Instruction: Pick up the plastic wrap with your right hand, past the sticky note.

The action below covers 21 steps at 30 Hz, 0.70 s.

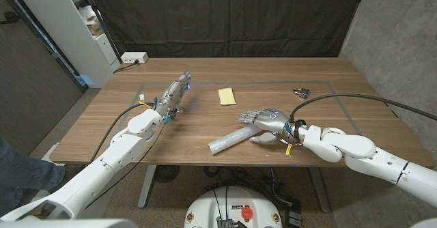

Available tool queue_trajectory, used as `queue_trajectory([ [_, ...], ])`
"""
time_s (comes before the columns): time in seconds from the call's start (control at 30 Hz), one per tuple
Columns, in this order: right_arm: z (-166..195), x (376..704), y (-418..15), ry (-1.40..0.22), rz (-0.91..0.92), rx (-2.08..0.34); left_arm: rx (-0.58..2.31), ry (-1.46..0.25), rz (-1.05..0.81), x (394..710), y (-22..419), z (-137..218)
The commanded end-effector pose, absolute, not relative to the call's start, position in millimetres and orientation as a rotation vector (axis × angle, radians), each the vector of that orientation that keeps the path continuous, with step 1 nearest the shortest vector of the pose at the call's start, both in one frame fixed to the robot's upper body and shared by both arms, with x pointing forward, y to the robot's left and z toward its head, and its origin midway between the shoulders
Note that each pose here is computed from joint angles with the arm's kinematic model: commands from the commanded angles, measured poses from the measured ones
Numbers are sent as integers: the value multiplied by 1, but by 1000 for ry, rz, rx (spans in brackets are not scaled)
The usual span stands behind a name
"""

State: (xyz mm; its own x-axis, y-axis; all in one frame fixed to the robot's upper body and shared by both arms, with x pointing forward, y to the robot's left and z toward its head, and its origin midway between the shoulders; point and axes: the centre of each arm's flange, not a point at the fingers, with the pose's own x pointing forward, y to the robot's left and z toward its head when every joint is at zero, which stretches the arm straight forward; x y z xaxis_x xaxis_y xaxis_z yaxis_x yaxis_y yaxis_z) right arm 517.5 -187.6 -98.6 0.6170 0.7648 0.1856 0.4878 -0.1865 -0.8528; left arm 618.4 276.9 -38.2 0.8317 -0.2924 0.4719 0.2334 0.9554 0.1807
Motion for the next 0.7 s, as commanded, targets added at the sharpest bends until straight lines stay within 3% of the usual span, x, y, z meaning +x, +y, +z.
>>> queue_trajectory([
  [0.03,-101,521,-187,-996,344,-1835,121,-511,-279,619,277,-39],
  [0.7,-108,526,-192,-962,335,-1815,119,-500,-287,626,275,-41],
])
